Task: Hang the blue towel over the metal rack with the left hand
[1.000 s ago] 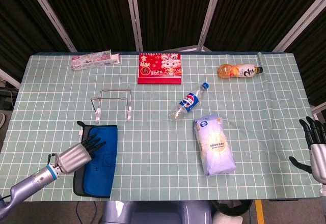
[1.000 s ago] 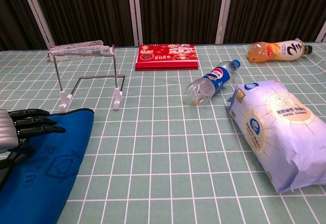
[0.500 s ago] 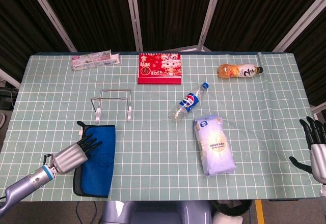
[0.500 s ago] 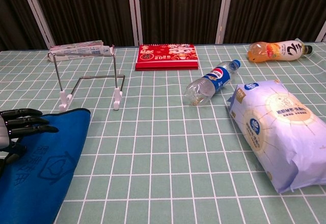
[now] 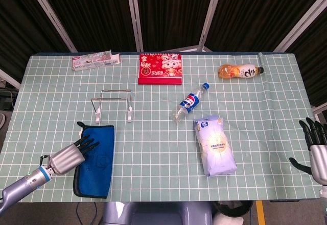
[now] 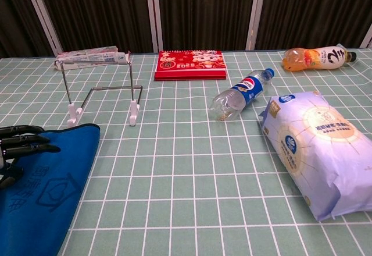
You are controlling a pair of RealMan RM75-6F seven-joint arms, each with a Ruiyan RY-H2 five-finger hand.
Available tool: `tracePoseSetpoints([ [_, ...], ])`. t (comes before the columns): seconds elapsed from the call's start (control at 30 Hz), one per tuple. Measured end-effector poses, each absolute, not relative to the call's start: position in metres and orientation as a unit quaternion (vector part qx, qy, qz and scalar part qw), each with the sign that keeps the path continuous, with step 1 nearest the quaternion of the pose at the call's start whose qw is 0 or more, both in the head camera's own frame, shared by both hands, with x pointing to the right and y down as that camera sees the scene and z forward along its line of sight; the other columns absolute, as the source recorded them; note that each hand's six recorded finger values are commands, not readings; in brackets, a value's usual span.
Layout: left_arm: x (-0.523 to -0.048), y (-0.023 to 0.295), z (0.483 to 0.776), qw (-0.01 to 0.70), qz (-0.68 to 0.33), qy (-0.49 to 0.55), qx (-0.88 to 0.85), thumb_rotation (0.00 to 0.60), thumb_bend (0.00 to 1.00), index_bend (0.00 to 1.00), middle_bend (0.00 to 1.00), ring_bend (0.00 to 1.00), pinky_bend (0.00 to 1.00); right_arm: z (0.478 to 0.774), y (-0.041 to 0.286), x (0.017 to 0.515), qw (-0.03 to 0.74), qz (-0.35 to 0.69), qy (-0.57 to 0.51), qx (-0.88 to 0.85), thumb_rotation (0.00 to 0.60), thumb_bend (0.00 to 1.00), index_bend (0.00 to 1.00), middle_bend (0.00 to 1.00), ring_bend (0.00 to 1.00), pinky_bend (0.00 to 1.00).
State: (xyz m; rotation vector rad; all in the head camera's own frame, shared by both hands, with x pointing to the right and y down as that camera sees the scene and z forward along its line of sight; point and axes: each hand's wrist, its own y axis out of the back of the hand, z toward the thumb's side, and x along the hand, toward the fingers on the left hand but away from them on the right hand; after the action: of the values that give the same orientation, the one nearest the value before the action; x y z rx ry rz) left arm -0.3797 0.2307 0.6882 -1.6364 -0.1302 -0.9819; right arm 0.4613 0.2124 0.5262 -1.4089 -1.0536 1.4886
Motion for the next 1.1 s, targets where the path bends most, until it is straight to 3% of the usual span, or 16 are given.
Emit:
tracePoseSetpoints([
  [0.6,-0.393,0.231,0.690,0.568,-0.435,-0.049,-0.697,0.600,0.56,0.72,0.00,0.00,0.00,0.526,0.213,0.461,0.407,0.590,-0.417,-0.559,0.600,0.00,0.00,0.00,0.00,0.00],
  [0.7,-0.394,0.232,0.690,0.568,-0.437,-0.051,-0.695,0.600,0.56,0.63,0.00,0.00,0.00,0.525,0.214,0.460,0.406,0.590,-0.417,-0.559,0.600,0.00,0.00,0.00,0.00,0.00],
  [0.77,-0.396,0.232,0.690,0.567,-0.440,-0.051,-0.695,0.600,0.54,0.49,0.00,0.00,0.00,0.525,0.214,0.460,0.406,0.589,-0.417,-0.560,0.600,0.00,0.00,0.00,0.00,0.00],
  [0.8,-0.397,0.232,0.689,0.566,-0.441,-0.050,-0.695,0.600,0.50,0.42,0.00,0.00,0.00,0.525,0.214,0.460,0.406,0.589,-0.417,-0.560,0.600,0.00,0.00,0.00,0.00,0.00],
  [0.87,-0.399,0.232,0.688,0.563,-0.443,-0.049,-0.696,0.600,0.32,0.17,0.00,0.00,0.00,0.525,0.214,0.461,0.406,0.589,-0.418,-0.560,0.600,0.00,0.00,0.00,0.00,0.00],
  [0.93,-0.401,0.232,0.686,0.559,-0.445,-0.047,-0.698,0.600,0.22,0.04,0.00,0.00,0.00,0.525,0.214,0.460,0.405,0.589,-0.418,-0.561,0.600,0.00,0.00,0.00,0.00,0.00],
  [1.0,-0.403,0.233,0.683,0.555,-0.445,-0.041,-0.701,0.600,0.19,0.00,0.00,0.00,0.00,0.524,0.214,0.460,0.405,0.588,-0.418,-0.562,0.600,0.00,0.00,0.00,0.00,0.00],
  [1.1,-0.406,0.233,0.675,0.550,-0.442,-0.027,-0.708,0.600,0.19,0.03,0.00,0.00,0.00,0.523,0.214,0.459,0.405,0.584,-0.419,-0.565,0.600,0.00,0.00,0.00,0.00,0.00],
])
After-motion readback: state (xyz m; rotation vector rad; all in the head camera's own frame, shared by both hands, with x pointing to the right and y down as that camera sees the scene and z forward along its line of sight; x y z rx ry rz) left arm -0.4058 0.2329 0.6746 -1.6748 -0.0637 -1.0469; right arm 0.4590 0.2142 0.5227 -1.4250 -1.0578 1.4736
